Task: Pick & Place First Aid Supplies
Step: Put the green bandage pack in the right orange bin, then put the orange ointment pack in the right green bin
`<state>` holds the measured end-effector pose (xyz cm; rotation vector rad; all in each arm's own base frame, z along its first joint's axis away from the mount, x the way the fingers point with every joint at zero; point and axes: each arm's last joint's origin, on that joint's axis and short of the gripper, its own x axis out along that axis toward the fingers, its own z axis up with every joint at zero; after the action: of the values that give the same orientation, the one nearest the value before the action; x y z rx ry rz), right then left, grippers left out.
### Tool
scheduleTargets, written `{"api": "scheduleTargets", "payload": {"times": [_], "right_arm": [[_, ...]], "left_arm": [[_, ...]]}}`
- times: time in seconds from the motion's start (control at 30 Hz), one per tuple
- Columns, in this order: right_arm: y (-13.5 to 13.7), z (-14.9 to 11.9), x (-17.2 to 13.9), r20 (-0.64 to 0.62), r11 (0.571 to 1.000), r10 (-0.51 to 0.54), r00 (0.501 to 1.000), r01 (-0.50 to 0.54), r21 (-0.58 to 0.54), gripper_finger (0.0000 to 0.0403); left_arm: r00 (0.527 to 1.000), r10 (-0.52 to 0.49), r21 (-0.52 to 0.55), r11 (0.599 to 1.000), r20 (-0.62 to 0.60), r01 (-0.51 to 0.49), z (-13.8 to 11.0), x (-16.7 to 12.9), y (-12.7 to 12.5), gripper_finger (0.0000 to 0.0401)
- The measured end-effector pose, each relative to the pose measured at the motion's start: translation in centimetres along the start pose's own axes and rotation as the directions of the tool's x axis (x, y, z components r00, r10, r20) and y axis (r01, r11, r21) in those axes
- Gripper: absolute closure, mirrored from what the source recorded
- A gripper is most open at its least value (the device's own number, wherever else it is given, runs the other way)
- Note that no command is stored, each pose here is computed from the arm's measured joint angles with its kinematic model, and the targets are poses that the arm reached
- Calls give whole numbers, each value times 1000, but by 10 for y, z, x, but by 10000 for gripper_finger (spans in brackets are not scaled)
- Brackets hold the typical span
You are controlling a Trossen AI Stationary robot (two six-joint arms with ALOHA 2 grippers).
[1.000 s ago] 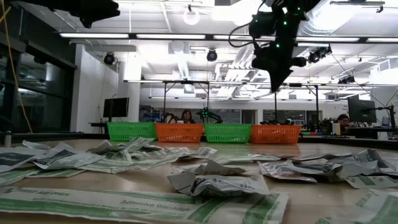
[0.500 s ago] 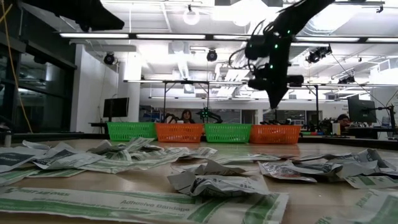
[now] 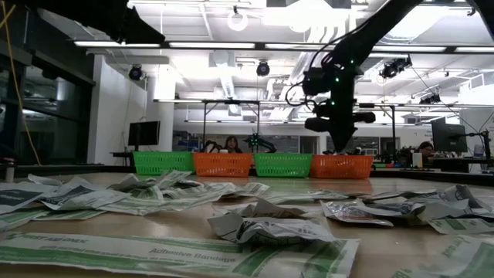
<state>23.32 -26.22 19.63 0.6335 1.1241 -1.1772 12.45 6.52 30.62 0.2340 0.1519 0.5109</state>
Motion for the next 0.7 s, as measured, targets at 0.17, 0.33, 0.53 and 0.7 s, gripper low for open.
{"api": "scheduleTargets", "payload": {"times": [0.17, 0.33, 0.53, 0.7], "right_arm": [[1, 0, 4, -10, 1000, 4, 1000, -4, -12, 402], [1, 0, 4, -5, 1000, 3, 1000, -3, -4, 381], [2, 1, 4, -1, 1000, 3, 1000, -3, 9, 320], [2, 0, 3, -9, 999, 33, 999, -33, 31, 275]], "left_arm": [[1000, 0, 22, 1000, 0, 0, 0, 1, 0, 252], [1000, 0, 26, 1000, 0, 0, 0, 1, 0, 252], [1000, -1, 26, 1000, -1, 1, 0, 1, 0, 252], [1000, -19, 26, 999, 3, 19, 0, 1, -1, 252]]}}
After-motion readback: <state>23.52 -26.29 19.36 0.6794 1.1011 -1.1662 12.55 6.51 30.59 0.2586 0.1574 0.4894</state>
